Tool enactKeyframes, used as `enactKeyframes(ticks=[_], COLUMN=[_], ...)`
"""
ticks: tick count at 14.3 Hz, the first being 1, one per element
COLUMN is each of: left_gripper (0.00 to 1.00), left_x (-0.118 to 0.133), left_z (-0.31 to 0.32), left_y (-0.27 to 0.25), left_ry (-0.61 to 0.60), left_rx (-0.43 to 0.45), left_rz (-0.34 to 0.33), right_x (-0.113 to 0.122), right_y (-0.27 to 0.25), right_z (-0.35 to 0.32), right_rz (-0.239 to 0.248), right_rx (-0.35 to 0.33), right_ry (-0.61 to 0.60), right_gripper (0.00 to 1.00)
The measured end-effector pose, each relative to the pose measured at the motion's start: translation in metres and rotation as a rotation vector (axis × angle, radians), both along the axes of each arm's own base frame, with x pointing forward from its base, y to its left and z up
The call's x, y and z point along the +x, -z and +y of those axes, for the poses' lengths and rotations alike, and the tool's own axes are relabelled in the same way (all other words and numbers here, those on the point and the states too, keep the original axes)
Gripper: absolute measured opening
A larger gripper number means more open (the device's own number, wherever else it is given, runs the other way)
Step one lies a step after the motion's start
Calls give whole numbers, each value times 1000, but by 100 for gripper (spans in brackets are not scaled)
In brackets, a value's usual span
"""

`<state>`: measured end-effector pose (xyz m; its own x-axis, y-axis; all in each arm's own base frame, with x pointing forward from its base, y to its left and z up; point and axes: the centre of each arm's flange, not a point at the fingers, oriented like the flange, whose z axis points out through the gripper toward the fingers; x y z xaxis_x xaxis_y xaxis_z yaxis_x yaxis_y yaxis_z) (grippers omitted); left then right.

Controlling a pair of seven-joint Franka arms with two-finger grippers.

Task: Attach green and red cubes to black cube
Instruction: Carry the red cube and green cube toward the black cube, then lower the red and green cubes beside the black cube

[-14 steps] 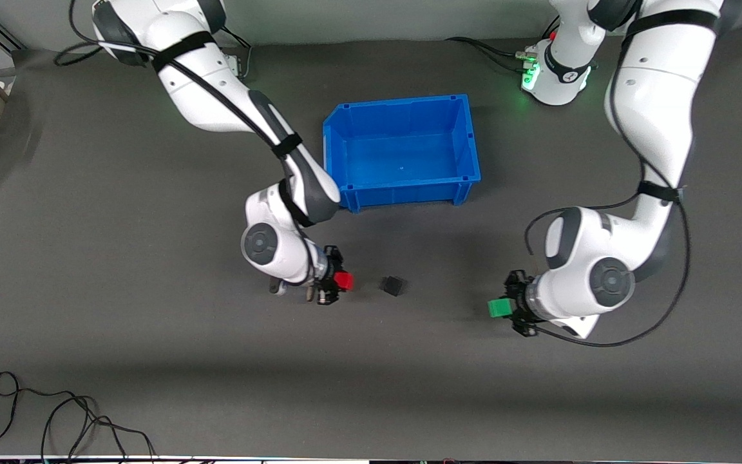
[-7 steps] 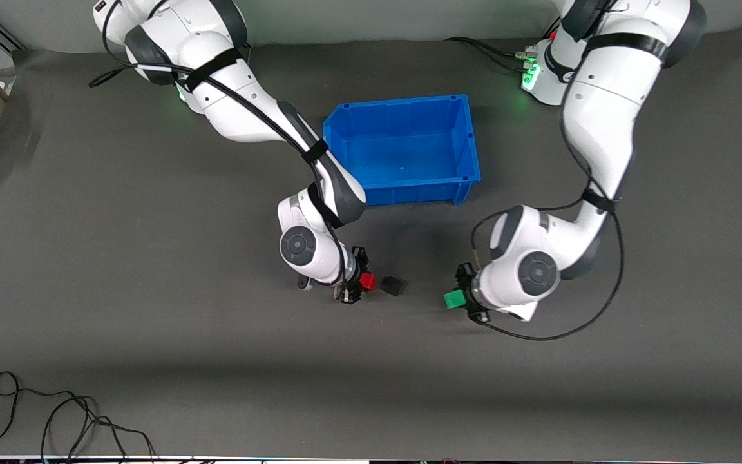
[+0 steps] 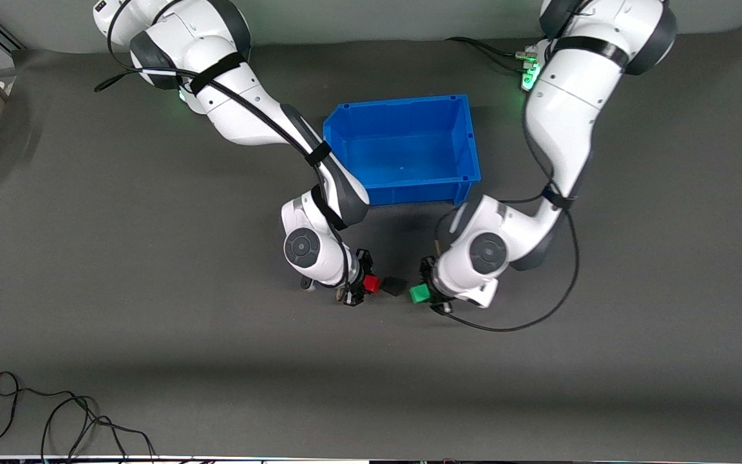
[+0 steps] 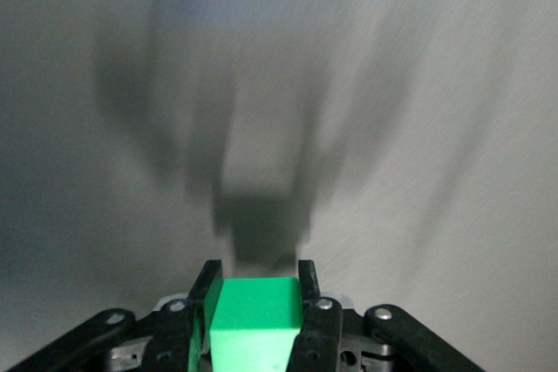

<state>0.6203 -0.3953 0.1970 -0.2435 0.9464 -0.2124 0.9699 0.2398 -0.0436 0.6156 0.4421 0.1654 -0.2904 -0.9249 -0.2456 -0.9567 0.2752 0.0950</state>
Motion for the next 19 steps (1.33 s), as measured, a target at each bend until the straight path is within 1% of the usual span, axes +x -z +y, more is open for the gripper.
enactKeyframes(ticks=[1,3,6,9,13,19], left_gripper=[40,40,40,40,40,40], left_x=[-7,-8,-6,-8,-10,-13], left_z=[-13,-18,-15,-19,-20,-23], left_y=[4,11,11,12,14,15], left_ry=[26,51,62,102,224,347], left_rx=[3,18,24,49,69,88], left_rz=[-21,-48,-56,-73,-98,-117], right_x=[-1,-3,-4,-5,-7,-8], right_y=[0,0,0,0,0,0], right_z=[3,7,12,13,16,18], right_rz=[1,2,-2,-2,-3,-7], right_rx=[1,-11,-13,-14,-16,-23], right_ry=[7,6,4,3,0,-7], right_gripper=[40,40,40,40,40,40])
